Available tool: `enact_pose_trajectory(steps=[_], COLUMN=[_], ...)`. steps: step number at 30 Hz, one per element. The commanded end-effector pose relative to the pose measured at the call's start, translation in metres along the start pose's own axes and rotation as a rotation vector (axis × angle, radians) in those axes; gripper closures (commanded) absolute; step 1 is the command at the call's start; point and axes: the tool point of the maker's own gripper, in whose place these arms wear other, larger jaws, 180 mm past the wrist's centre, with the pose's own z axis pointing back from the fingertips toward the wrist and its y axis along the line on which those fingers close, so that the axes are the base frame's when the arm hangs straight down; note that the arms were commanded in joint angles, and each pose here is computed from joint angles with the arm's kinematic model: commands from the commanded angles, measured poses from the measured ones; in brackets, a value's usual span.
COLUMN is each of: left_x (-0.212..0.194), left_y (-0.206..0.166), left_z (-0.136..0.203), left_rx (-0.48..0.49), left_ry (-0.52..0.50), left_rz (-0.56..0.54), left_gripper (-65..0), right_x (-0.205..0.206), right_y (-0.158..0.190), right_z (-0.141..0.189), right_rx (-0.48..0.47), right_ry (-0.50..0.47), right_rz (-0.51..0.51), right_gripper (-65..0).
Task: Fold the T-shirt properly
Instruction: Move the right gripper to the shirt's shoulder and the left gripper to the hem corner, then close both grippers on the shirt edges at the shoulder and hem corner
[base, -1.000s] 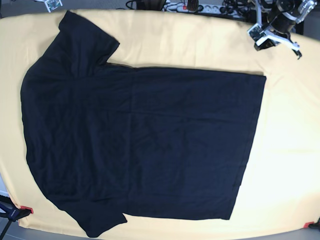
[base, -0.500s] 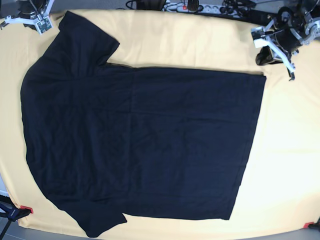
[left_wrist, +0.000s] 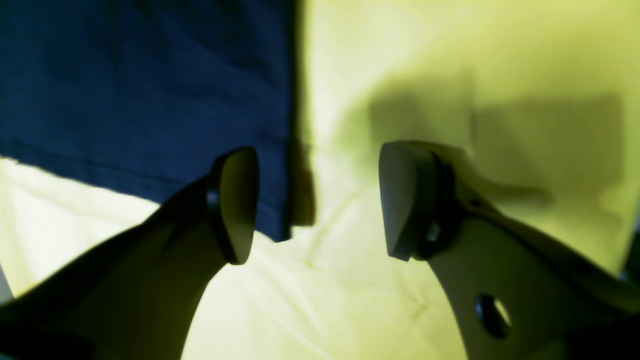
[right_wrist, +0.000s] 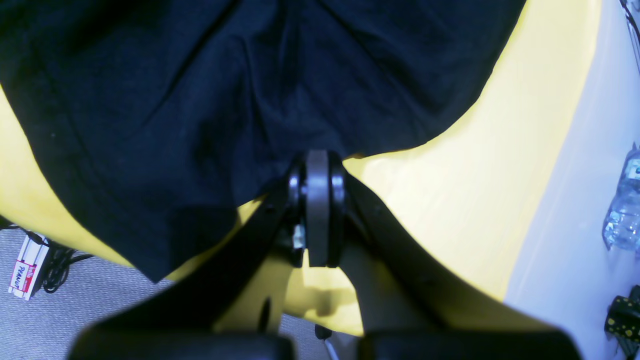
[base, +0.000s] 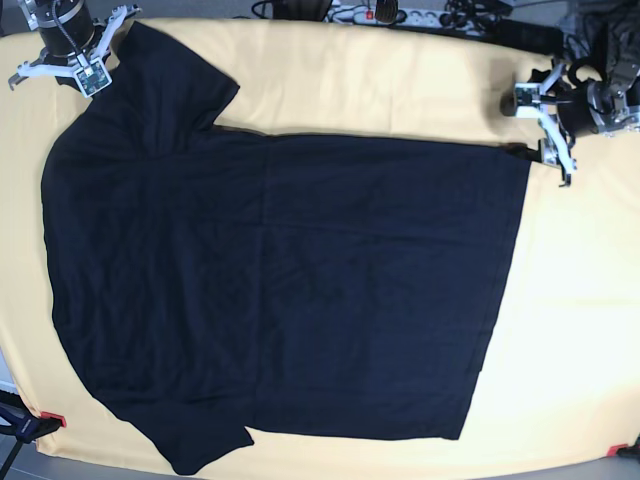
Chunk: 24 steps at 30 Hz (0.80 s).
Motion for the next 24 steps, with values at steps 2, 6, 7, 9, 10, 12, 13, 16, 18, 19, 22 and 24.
enact_pose_trajectory(steps=[2,6,7,9,10,12,13,16,18,19,22,24], left_x=[-0.009,-0.018,-0.020,-0.021,-0.021,-0.025,-0.026,-0.023,-0.018,-0.016,-0.012,-0.013], left_y=[0.013,0.025,0.028,0.033,0.036,0.040,0.044,0.056,0.060,0.062,0.064,0.064], left_z=[0.000,-0.009,-0.011,-0.015,-0.016,-0.016,-0.014,-0.006,0.000,0.003,0.008,0.009], left_rx=[0.009,0.010,0.011,0.011,0.011,0.004,0.009,0.029,0.032,0.031,0.026,0.021], left_ry=[0.021,0.041,0.042,0.043,0.049,0.084,0.095,0.108,0.108,0.108,0.111,0.114], left_rz=[-0.052,-0.080,-0.083,-0.091,-0.097,-0.110,-0.117,-0.119,-0.124,-0.133,-0.165,-0.166], left_gripper=[-38.5,-38.5,-38.5,-38.5,-38.5,-38.5,-38.5,-38.4,-38.4,-38.4,-38.4,-38.4], right_x=[0.006,0.006,0.006,0.006,0.006,0.006,0.006,0.006,0.006,0.005,0.006,0.005], right_y=[-0.004,-0.004,-0.004,-0.004,-0.004,-0.004,-0.004,-0.004,-0.004,-0.004,-0.004,-0.004], right_z=[0.004,0.004,0.004,0.004,0.004,0.004,0.004,0.004,0.004,0.004,0.004,0.004], right_rx=[-0.014,-0.014,-0.014,-0.014,-0.014,-0.014,-0.014,-0.016,-0.016,-0.016,-0.016,-0.016], right_ry=[-0.024,-0.023,-0.023,-0.023,-0.023,-0.023,-0.023,-0.022,-0.022,-0.021,-0.022,-0.018], right_rz=[0.012,0.012,0.012,0.012,0.012,0.012,0.012,0.015,0.015,0.015,0.015,0.015], right_gripper=[0.0,0.0,0.0,0.0,0.0,0.0,0.0,0.0,0.0,0.0,0.0,0.0])
